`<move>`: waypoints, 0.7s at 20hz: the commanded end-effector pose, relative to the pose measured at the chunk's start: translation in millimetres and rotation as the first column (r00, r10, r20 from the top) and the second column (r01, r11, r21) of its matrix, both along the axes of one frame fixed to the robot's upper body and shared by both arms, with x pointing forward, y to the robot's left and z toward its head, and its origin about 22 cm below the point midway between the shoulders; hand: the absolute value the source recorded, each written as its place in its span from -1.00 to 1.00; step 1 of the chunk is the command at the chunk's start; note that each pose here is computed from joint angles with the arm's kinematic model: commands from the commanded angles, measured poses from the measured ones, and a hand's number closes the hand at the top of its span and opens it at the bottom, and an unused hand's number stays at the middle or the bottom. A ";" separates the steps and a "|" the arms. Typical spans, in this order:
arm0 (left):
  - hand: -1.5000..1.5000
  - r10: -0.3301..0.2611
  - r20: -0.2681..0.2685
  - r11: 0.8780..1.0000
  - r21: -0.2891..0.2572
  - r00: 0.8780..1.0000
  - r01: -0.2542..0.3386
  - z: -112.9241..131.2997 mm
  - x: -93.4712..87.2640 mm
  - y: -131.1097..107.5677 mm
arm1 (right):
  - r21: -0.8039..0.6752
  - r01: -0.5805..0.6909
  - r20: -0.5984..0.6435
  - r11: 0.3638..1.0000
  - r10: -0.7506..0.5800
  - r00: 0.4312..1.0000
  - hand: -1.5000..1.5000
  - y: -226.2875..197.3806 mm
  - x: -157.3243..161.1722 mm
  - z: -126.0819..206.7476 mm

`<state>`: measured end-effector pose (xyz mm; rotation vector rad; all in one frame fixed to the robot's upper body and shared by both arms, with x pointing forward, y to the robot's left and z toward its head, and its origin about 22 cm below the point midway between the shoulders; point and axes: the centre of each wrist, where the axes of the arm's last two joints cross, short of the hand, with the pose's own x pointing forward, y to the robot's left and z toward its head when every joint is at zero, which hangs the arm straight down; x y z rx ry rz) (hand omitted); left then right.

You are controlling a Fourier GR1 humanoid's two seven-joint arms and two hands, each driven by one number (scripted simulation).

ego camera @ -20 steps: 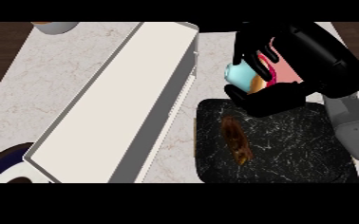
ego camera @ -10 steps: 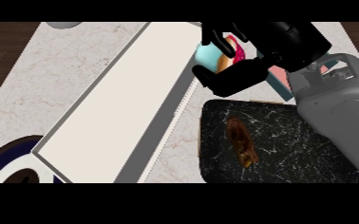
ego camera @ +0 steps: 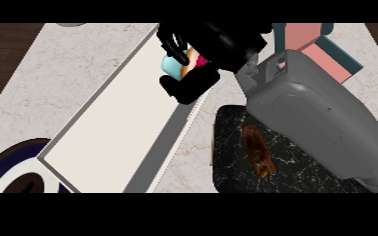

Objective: Pick the cupcake from the tray and place it in the tiered shelf

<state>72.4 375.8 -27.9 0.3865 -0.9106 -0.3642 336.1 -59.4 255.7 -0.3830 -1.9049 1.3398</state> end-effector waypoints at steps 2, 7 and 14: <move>0.00 -0.106 0.325 0.958 -0.219 0.940 0.184 11.7 76.0 -71.8 | -0.067 -0.052 -0.039 0.996 0.050 0.998 1.00 38.2 -2.3 -16.0; 0.00 -0.101 0.328 0.964 -0.200 0.939 0.174 16.7 69.7 -57.0 | 0.222 -0.027 -0.483 0.975 0.133 0.865 -1.00 52.3 8.1 -63.8; 0.00 -0.100 0.334 0.958 -0.221 0.937 0.181 14.8 75.3 -64.9 | 0.466 0.072 -0.594 0.882 0.251 0.765 -1.00 48.3 23.0 -53.5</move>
